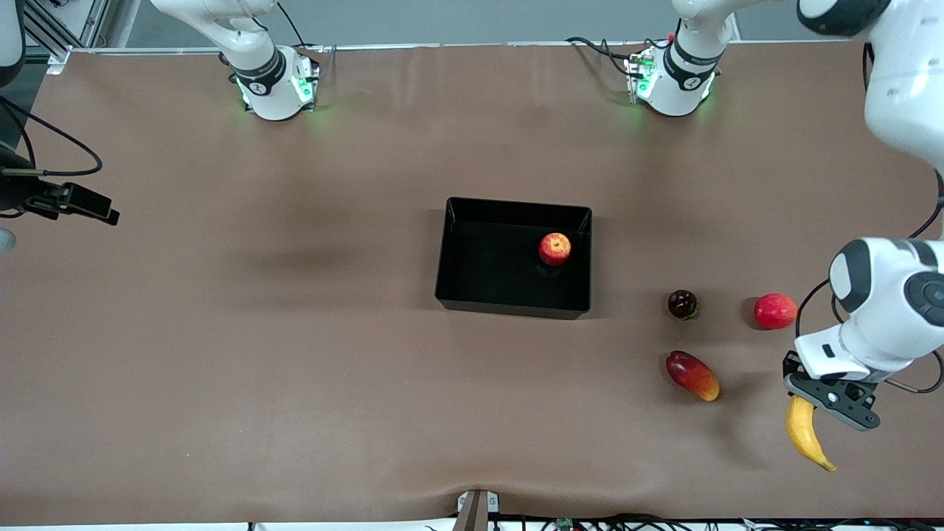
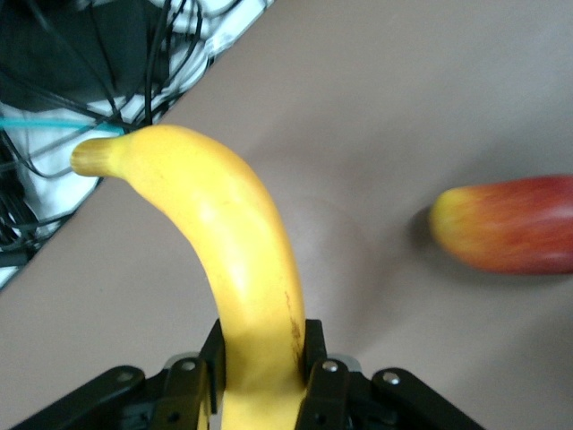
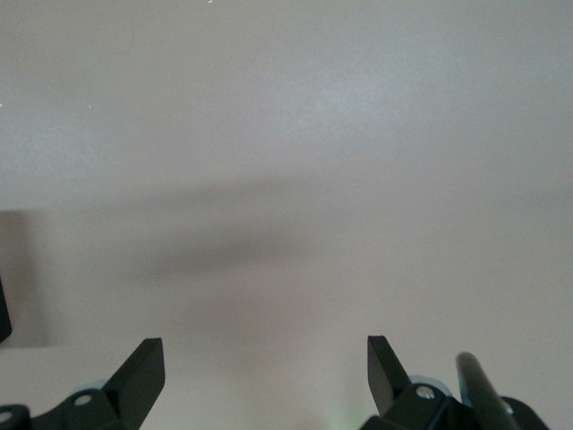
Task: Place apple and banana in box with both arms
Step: 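Carry the banana over the box with the left gripper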
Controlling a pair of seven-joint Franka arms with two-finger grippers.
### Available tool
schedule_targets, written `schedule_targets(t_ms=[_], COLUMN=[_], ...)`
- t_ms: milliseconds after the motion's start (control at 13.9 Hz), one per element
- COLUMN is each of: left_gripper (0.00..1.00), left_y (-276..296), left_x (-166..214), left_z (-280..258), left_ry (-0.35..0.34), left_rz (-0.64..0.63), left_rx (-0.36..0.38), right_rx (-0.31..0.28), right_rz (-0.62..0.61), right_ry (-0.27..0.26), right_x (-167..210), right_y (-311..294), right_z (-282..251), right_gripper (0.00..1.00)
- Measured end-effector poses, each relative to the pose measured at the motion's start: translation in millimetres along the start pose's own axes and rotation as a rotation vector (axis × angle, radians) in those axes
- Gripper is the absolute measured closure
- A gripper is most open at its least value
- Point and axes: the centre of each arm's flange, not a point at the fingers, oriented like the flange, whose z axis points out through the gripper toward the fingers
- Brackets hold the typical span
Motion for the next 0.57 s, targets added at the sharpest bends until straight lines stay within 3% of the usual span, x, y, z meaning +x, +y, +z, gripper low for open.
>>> schedule_targets(t_ms=[287,574], left_gripper=[0.63,0.63], left_y=[73,184], left_x=[53,103], left_z=[-68,-92], left_ry=[-0.063,-0.131], left_rz=[-0.165,-0.320], left_rx=[-0.097,-0.183], right_rx=[0.000,0.000], right_rz=[0.000,-0.001], right_ry=[0.001,0.001], right_x=[0,0], right_y=[0,0], right_z=[0,0], right_gripper=[0.00,0.00])
